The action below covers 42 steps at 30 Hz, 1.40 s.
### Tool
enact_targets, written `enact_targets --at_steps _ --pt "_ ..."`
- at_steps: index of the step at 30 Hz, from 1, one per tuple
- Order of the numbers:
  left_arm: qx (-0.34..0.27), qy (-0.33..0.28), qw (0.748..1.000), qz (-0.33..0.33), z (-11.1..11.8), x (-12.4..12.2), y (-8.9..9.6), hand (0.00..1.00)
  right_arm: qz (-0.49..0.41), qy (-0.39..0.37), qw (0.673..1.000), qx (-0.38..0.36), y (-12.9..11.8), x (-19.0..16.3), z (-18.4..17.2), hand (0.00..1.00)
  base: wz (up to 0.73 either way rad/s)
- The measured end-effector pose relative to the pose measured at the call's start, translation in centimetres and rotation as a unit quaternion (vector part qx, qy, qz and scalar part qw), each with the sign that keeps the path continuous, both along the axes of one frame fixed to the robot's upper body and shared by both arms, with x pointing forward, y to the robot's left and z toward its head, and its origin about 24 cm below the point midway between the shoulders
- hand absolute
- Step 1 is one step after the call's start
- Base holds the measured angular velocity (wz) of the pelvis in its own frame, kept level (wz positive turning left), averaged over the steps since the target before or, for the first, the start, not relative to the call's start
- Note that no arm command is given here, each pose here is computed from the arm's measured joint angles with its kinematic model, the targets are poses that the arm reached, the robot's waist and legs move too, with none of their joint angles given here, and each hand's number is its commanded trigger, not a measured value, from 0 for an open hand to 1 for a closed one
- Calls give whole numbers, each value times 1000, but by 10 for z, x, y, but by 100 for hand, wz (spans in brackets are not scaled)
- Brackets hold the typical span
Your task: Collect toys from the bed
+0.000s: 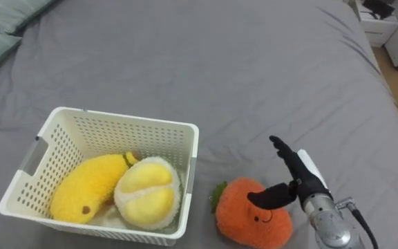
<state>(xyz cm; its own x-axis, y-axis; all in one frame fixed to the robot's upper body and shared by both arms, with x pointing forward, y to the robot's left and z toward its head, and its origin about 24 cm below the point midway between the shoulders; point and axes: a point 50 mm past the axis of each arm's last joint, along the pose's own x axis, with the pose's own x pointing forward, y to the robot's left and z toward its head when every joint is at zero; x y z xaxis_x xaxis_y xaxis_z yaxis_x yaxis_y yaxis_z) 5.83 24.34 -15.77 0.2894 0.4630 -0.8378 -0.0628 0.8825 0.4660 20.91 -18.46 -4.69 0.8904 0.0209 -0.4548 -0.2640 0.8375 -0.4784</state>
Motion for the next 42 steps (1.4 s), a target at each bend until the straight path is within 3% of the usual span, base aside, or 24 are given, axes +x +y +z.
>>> enact_targets --at_steps 8,19,30,31,33,34,42 --pt "-3 -3 1000 -21 0 7 -4 0 17 101 995 -6 2 -24 -38 0 6" --pt "4 -6 999 -33 2 11 -1 0 30 104 994 -25 1 -21 -39 0 1" --pt "15 -10 999 -33 4 11 6 0 39 143 985 -90 -9 -32 -56 0 2" --pt "14 -10 999 -33 4 12 6 0 41 142 985 -93 -9 -31 -56 20 3" --pt "14 -11 999 -34 4 12 5 0 43 140 984 -98 -9 -29 -55 81 4" --pt "14 -11 999 -34 4 13 5 0 42 140 984 -99 -10 -29 -55 100 4" --pt "15 -17 999 -35 5 15 5 0 18 119 985 -124 -14 -27 -55 100 4"
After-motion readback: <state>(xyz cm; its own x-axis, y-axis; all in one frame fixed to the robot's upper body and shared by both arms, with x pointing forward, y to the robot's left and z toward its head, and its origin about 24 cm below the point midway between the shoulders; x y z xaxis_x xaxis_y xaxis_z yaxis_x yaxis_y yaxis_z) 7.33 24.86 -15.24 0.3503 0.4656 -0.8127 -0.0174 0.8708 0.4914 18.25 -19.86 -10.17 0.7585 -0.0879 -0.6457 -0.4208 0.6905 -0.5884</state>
